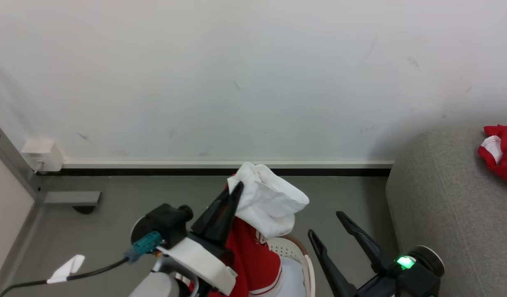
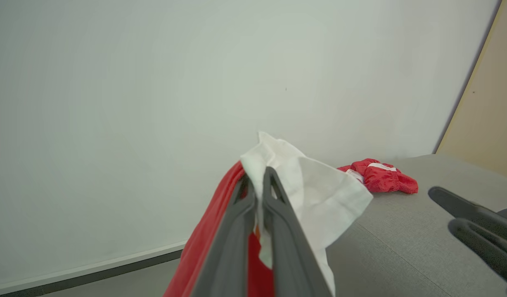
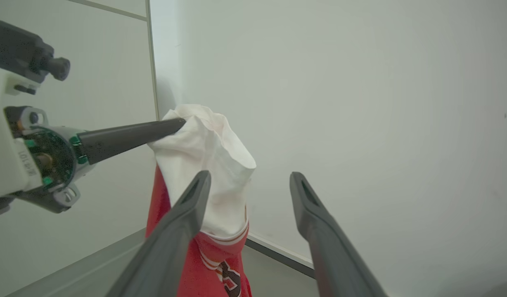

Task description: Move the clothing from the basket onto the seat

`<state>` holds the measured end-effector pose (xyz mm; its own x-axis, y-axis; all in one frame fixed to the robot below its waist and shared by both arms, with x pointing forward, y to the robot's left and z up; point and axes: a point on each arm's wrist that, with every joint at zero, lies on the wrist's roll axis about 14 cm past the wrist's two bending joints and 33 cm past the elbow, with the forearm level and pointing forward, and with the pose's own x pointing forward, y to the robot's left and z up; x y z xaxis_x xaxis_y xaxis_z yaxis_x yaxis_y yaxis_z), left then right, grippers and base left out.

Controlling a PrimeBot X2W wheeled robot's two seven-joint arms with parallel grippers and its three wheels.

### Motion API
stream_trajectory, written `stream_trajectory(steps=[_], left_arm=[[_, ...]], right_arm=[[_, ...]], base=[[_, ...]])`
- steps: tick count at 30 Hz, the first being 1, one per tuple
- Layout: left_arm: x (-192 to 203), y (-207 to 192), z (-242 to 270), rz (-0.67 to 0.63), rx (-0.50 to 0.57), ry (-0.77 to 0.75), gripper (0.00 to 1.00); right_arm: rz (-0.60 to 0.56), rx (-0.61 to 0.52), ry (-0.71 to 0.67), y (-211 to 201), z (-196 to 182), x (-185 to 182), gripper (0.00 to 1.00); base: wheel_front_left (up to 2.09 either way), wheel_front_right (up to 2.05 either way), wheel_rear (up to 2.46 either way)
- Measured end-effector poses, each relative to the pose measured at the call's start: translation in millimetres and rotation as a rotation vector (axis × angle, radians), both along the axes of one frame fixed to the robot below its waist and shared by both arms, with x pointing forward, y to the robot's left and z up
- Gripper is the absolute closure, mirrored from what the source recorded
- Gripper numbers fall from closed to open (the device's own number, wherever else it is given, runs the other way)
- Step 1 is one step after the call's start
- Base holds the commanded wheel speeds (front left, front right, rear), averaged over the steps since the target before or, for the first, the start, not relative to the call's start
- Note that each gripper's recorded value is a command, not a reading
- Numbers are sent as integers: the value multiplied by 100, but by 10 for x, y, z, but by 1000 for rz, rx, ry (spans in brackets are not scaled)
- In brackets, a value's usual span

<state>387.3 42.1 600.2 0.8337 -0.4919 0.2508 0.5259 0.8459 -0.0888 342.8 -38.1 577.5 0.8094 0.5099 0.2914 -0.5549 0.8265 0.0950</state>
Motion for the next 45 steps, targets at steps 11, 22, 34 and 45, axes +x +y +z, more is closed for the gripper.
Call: stream_trajectory(steps=[11, 22, 34, 45], left_arm=[[-252, -573, 40, -194, 15, -1, 100], [-584, -972, 91, -358, 0, 17, 100], [-611, -1031, 28, -386, -5, 43, 100], [-465, -967, -107, -327, 17, 43, 0]], right_arm=[[125, -125, -9, 226, -96, 26, 0], [138, -175, 28, 229, -251, 73, 0], [115, -141, 48, 144, -228, 159, 100], [19, -125, 36, -194, -152, 261, 100]], base=[[0, 0, 0], [0, 0, 0], [0, 0, 0], [0, 0, 0]])
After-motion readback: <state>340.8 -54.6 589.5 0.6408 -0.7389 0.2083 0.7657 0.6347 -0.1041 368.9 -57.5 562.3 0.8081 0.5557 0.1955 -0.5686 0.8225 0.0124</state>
